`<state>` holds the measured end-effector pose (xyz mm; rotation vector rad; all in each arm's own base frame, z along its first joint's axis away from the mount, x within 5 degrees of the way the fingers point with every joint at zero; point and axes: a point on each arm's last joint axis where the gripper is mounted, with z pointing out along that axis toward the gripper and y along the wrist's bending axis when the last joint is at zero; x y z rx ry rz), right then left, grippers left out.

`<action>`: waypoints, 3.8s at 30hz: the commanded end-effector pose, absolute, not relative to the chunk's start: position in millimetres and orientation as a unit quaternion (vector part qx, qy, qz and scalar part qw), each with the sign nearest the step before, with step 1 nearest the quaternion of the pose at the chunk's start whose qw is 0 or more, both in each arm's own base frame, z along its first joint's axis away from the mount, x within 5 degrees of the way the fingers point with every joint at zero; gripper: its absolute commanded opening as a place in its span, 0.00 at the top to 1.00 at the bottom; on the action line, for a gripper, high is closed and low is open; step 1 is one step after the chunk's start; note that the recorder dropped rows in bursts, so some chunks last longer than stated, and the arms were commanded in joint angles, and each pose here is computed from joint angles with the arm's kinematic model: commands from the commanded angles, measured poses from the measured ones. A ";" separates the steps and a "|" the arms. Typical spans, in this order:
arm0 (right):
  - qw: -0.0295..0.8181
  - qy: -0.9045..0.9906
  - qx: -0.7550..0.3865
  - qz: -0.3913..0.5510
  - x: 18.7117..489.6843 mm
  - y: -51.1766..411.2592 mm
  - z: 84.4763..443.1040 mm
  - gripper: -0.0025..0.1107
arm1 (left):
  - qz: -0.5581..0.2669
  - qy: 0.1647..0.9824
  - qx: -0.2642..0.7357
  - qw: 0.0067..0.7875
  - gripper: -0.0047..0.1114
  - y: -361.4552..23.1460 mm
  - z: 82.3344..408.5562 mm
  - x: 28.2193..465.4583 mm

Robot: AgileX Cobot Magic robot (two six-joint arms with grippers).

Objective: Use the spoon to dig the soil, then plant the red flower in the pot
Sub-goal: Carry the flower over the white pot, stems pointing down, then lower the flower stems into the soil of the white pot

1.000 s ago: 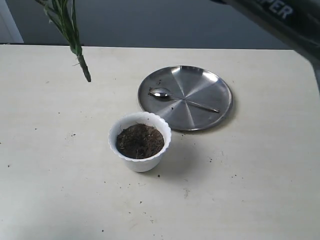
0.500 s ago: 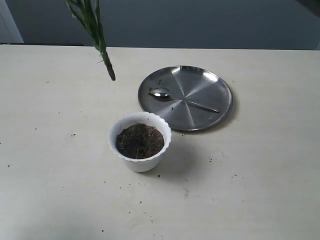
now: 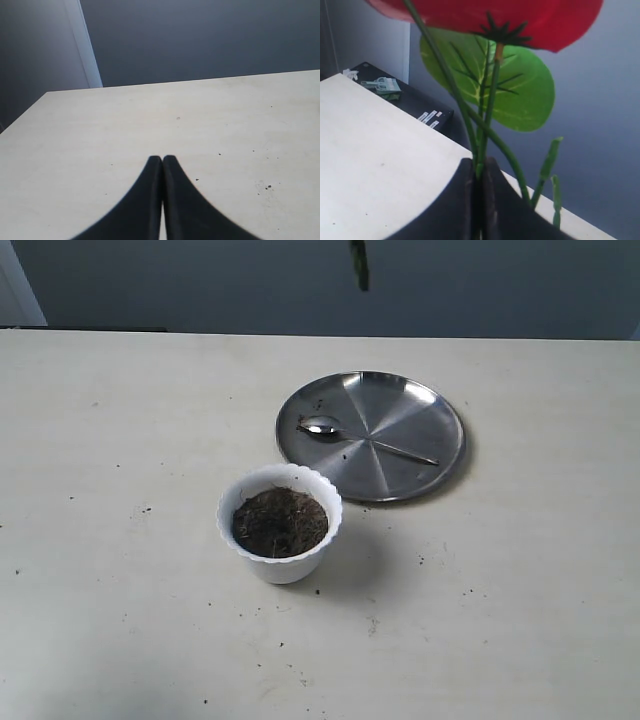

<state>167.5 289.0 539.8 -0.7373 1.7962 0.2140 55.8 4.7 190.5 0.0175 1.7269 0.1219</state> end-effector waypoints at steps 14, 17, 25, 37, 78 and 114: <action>0.566 0.767 -0.280 0.115 130.7 192.5 559.9 0.98 | 0.047 0.756 0.007 0.653 0.96 4.1 192.2 55.4; 0.559 0.770 -0.275 0.140 123.0 180.1 541.3 0.98 | 0.047 0.756 0.007 0.653 0.96 4.1 192.2 55.4; 0.571 0.724 -0.312 0.231 109.8 185.2 459.0 0.98 | 0.047 0.756 0.007 0.653 0.96 4.1 192.2 55.4; 0.633 0.689 -0.271 0.226 125.2 204.9 355.1 0.98 | 0.047 0.756 0.007 0.653 0.96 4.1 192.2 55.4; 0.605 0.718 -0.331 0.095 167.3 288.7 311.2 0.98 | 0.047 0.756 0.007 0.653 0.96 4.1 192.2 55.4; 0.676 0.597 -0.327 0.283 176.0 260.5 276.8 0.98 | 0.047 0.756 0.007 0.653 0.96 4.1 192.2 55.4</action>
